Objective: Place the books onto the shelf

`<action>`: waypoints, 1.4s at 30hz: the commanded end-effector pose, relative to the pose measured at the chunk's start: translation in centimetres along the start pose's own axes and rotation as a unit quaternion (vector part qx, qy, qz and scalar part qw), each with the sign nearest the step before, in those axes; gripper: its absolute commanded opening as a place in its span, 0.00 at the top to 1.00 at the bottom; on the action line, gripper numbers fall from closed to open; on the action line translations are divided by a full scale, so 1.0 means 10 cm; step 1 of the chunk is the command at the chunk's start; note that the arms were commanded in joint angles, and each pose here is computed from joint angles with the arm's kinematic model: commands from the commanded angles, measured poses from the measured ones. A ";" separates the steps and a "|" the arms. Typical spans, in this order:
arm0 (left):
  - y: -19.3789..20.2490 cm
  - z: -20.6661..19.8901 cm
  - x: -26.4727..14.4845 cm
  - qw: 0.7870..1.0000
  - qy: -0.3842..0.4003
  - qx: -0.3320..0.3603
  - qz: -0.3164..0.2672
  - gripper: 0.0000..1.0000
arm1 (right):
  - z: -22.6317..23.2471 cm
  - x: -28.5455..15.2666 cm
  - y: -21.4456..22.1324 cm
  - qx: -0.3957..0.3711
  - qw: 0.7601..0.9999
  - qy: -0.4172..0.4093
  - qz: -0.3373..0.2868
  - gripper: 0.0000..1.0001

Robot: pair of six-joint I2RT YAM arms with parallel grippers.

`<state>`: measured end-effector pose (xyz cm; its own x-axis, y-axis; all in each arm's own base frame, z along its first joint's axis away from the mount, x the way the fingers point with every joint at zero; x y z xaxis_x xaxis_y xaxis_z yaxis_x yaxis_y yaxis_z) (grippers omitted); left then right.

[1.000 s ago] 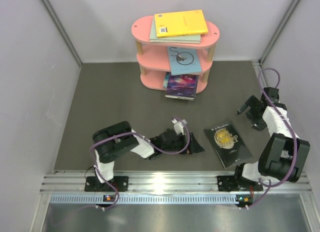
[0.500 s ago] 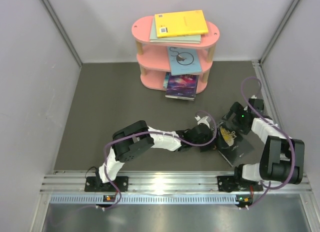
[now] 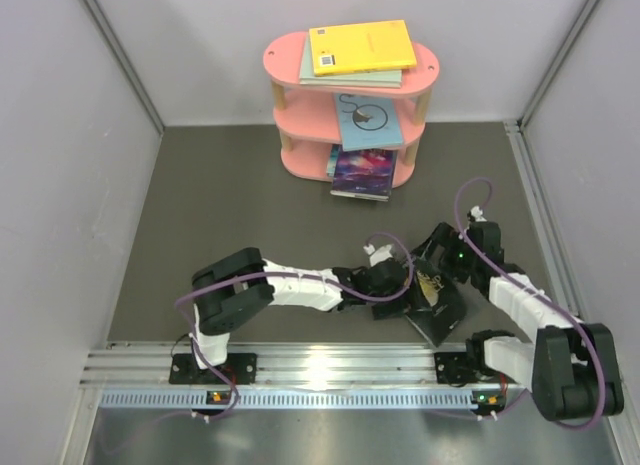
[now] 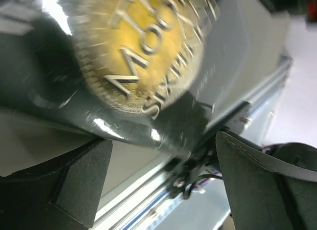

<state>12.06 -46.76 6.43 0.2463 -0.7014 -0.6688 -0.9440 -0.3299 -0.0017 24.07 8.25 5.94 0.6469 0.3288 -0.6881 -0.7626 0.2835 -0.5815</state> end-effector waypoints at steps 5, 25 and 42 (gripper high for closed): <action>-1.23 1.33 -0.26 0.957 -0.205 0.018 -0.203 0.08 | 0.28 -0.47 1.27 0.124 0.951 -0.044 0.279 0.00; -0.88 1.74 -0.79 0.974 -0.193 0.066 -0.098 0.08 | 0.24 -0.32 1.30 0.099 0.964 -0.017 0.245 0.00; -0.93 1.84 -1.05 0.973 -0.169 0.157 -0.016 0.04 | 0.16 -0.31 1.35 0.086 0.965 -0.004 0.249 0.00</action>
<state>18.02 -29.13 5.77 0.4525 -0.5714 -0.6846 -0.8910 -0.3223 -0.3198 15.52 15.41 5.73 0.3208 0.6445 -0.6941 -0.9458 0.2566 -0.1989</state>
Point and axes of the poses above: each gripper's point midway between its finger pads, its own x axis out along the fingers, its own z axis along the line the jaws close on, y = z × x, the point moved 3 cm from there along -x, back along the fingers, and after that the axes turned 15 degrees about -x, right-handed, at the moved point
